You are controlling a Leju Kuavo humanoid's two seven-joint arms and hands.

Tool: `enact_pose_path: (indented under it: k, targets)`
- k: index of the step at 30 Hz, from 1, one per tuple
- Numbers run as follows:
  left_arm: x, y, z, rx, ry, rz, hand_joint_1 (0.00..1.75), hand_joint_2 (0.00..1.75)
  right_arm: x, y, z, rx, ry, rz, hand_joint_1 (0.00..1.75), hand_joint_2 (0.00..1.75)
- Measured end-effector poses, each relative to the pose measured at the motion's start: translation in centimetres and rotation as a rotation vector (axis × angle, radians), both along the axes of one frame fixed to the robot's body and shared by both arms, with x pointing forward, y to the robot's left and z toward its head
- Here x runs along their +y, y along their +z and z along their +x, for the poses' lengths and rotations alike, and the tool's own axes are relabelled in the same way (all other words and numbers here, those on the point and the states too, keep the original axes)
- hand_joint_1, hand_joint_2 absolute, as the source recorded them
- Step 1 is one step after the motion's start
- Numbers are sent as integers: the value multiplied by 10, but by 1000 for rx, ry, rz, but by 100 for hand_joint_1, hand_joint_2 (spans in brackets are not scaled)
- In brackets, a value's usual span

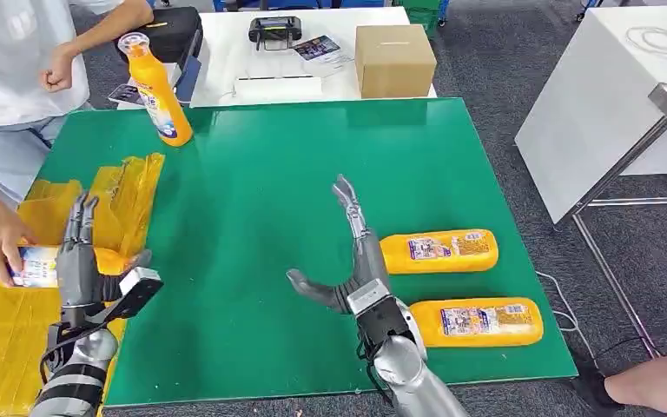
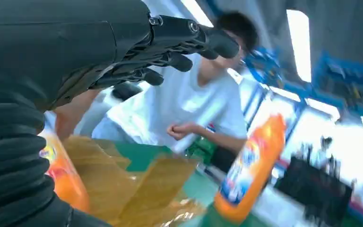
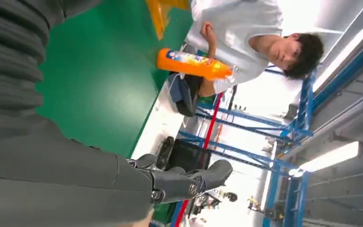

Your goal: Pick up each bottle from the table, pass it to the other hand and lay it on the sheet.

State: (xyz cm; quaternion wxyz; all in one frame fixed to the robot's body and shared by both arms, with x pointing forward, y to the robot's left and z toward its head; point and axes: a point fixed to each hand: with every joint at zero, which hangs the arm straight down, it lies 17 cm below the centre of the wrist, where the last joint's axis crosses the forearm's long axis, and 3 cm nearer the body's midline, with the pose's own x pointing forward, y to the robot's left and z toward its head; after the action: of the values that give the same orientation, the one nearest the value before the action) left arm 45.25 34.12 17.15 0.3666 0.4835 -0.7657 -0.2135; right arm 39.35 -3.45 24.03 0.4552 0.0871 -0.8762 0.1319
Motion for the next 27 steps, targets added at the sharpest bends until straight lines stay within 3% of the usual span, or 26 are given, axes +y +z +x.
enact_pose_path:
  k: [5,8,13,18,27]
  targets:
    - [-2,27,-11,-78,-2,-16,0,175,-6,-3,0,-4,-32,-14,0,175]
    - [9,29,-14,-93,-19,-180,0,175,-15,-6,3,-31,-108,-83,0,175]
    - [-9,7,-9,38,-216,-484,0,175,-28,-34,18,-52,-248,-416,0,175]
    - [-53,-8,-10,177,-372,-603,0,175,-60,-103,36,6,-303,-835,0,175]
    - [-99,-2,-14,246,-537,-714,0,175,-137,-152,57,89,-375,-1081,0,175]
